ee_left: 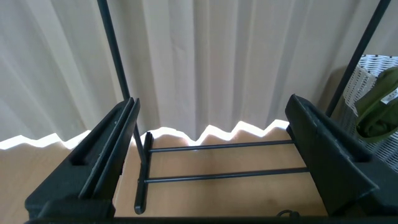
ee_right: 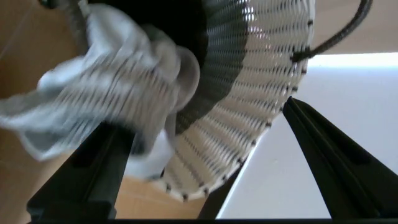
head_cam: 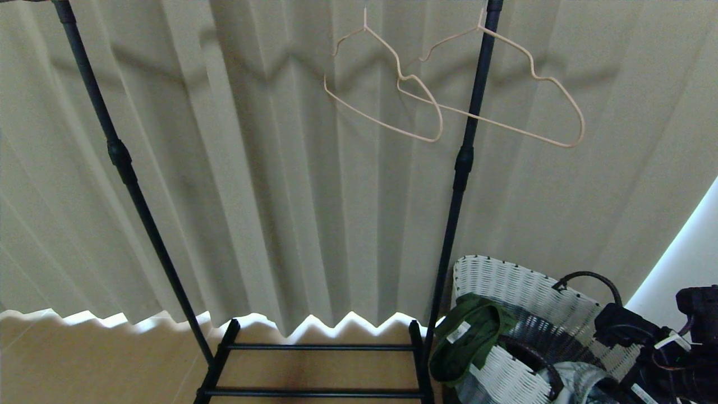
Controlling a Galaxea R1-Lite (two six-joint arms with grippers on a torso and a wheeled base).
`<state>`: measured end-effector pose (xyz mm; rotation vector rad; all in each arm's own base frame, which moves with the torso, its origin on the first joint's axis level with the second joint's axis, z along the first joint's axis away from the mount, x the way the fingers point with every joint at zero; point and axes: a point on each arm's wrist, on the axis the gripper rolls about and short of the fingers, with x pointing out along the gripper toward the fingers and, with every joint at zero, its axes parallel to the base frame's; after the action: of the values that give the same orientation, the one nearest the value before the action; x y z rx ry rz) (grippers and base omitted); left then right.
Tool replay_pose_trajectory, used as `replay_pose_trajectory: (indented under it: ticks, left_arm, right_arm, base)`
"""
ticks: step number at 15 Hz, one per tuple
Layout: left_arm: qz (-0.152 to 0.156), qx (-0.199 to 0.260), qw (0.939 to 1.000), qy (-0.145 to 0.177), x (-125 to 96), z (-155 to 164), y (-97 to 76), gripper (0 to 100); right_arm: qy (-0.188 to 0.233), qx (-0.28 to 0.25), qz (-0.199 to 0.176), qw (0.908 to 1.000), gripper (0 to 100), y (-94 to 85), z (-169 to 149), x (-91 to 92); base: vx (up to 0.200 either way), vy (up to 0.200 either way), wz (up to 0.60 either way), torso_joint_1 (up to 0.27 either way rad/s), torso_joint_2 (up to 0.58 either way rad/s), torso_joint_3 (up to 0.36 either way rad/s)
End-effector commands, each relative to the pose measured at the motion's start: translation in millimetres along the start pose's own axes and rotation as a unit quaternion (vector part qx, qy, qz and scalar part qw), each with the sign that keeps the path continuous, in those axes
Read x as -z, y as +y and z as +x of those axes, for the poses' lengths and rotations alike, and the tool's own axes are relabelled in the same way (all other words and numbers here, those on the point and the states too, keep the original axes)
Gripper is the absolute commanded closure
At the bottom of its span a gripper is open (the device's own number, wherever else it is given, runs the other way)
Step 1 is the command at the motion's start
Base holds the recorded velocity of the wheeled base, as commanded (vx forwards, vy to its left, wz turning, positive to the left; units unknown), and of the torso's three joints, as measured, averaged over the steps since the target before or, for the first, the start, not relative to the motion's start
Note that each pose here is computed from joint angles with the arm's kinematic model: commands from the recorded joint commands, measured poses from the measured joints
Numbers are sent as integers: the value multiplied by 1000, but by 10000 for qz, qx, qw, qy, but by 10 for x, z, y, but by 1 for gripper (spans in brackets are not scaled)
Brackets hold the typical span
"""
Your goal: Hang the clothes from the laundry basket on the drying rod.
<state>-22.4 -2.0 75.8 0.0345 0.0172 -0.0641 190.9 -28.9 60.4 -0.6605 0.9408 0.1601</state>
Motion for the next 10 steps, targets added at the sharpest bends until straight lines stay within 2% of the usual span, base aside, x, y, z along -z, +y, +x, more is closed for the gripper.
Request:
replay_pose_trajectory:
  ticks: [1, 7, 8, 10]
  left_arm:
    - [0, 3, 10000, 0, 1, 0, 0, 0]
    - [-8, 3, 10000, 0, 1, 0, 0, 0]
    - [-8, 3, 10000, 0, 1, 0, 0, 0]
    - [-8, 3, 10000, 0, 1, 0, 0, 0]
  right_arm:
    - [198, -190, -20, 9996, 0, 32, 193, 16]
    - [-30, 14, 0, 10000, 0, 21, 238, -1]
    - [-47, 30, 1, 10000, 100, 16, 232, -6]
    - [-129, 100, 10, 9999, 100, 7, 208, -18]
  base:
    - [0, 0, 0, 0, 0, 0]
    - [0, 0, 0, 0, 0, 0]
    - [0, 0, 0, 0, 0, 0]
    - [0, 0, 0, 0, 0, 0]
